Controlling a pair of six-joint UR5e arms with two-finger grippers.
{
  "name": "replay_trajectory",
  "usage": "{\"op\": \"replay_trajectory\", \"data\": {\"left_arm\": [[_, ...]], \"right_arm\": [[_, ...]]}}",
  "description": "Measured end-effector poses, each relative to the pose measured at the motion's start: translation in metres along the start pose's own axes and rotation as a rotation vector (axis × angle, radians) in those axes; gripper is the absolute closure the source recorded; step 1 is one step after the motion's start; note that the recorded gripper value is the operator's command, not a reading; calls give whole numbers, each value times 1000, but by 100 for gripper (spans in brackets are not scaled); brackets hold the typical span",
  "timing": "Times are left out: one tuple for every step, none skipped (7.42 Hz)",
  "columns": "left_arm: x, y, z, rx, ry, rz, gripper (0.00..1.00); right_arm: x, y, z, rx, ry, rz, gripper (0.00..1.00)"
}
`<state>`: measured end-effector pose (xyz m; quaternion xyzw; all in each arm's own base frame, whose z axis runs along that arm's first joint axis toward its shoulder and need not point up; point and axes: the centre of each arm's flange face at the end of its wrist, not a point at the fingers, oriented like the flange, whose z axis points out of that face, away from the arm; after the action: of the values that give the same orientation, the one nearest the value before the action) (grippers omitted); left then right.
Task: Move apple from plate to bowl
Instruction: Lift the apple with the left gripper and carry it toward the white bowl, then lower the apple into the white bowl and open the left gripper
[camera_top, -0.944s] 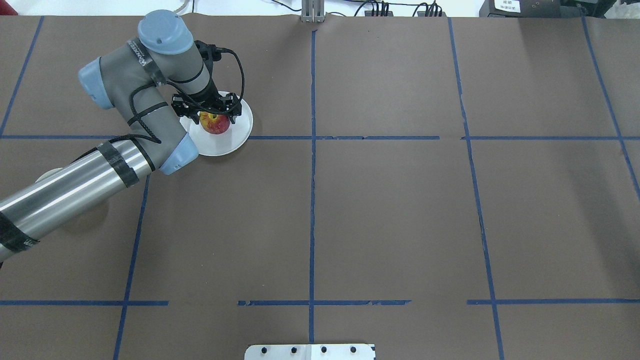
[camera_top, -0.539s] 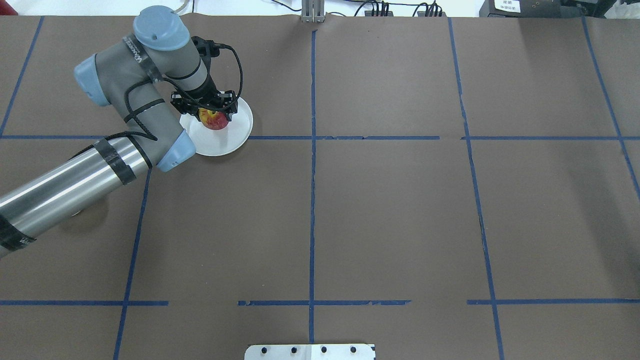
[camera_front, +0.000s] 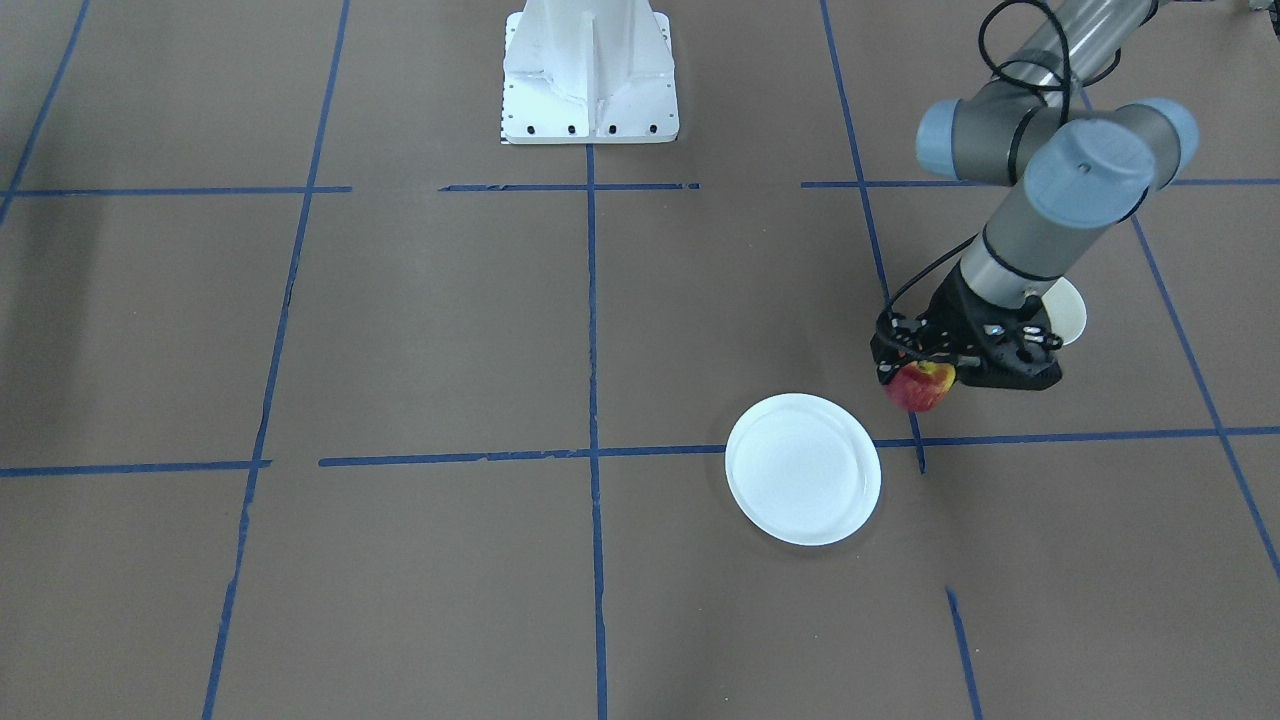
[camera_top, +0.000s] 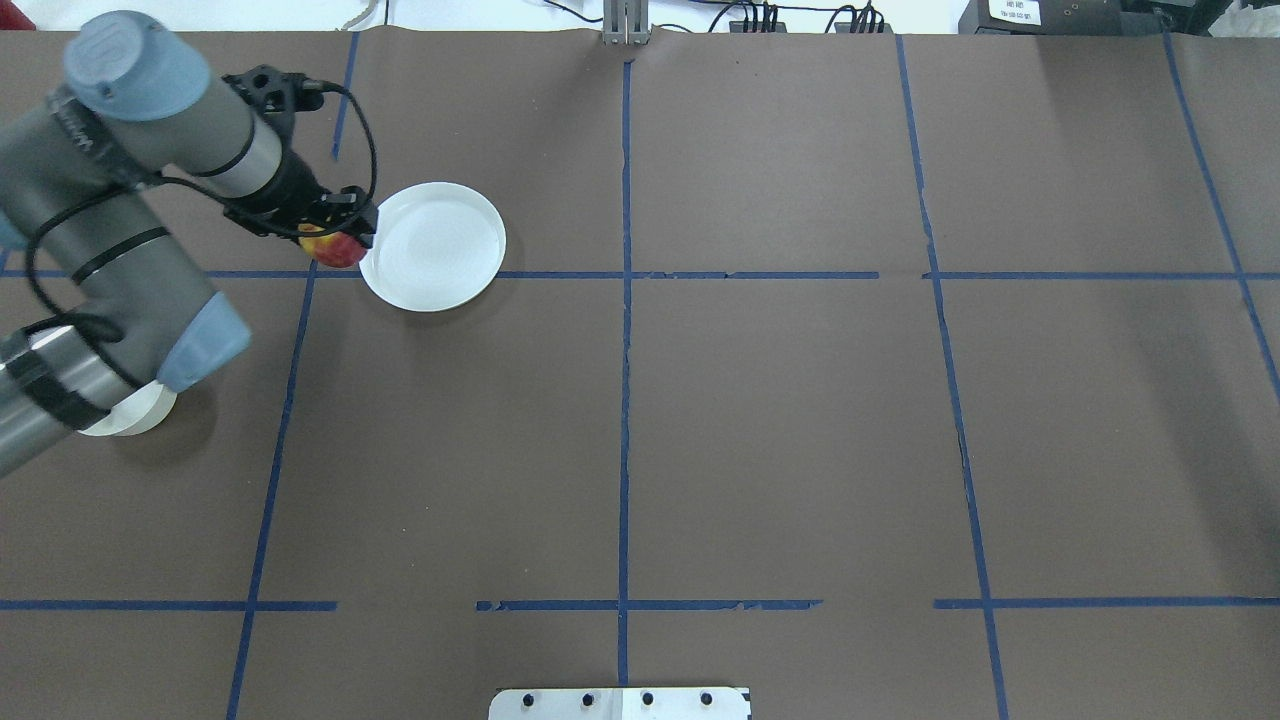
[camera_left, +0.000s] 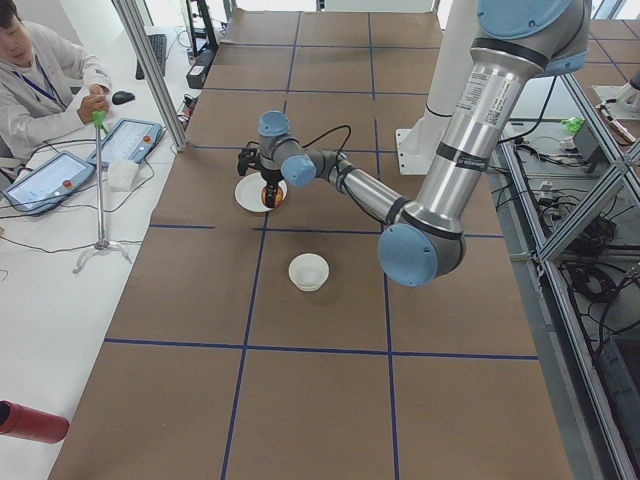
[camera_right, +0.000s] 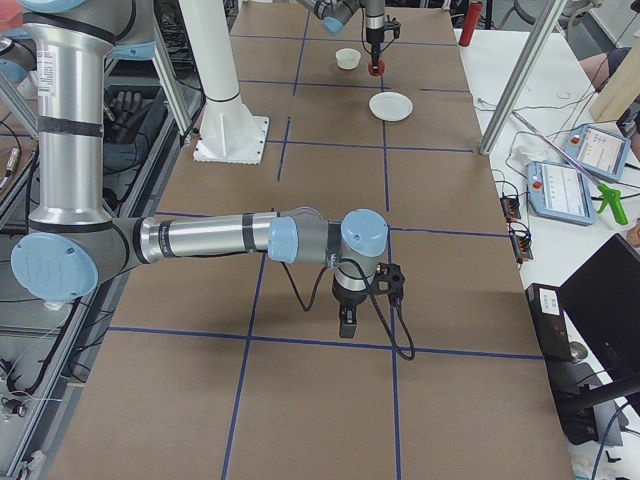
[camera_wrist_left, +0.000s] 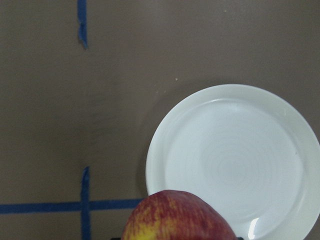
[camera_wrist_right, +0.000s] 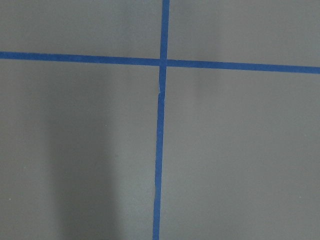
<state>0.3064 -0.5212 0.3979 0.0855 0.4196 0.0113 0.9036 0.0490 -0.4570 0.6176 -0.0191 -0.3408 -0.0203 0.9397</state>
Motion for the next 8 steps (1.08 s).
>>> {"op": "replay_trajectory", "data": {"left_arm": [[-43,43,-10,-19,-26,41,100],[-80,78,-15,-50,-58,76,100],[-111,105,-15,-79,-84,100,100],[-135,124,-13,-91,-95,121,100],[-152,135,-8,-89,-93,136,100],[-158,136,-2,-80,-85,145,100],[-157,133,2,-72,-78,151,100],[-157,129,6,-71,-78,152,100]], "right_arm": [[0,0,0,0,0,0,0],[0,0,0,0,0,0,0],[0,0,0,0,0,0,0],[0,0,0,0,0,1,0],[0,0,0,0,0,1,0],[0,0,0,0,0,0,0],[0,0,0,0,0,0,0],[0,0,0,0,0,0,0]]}}
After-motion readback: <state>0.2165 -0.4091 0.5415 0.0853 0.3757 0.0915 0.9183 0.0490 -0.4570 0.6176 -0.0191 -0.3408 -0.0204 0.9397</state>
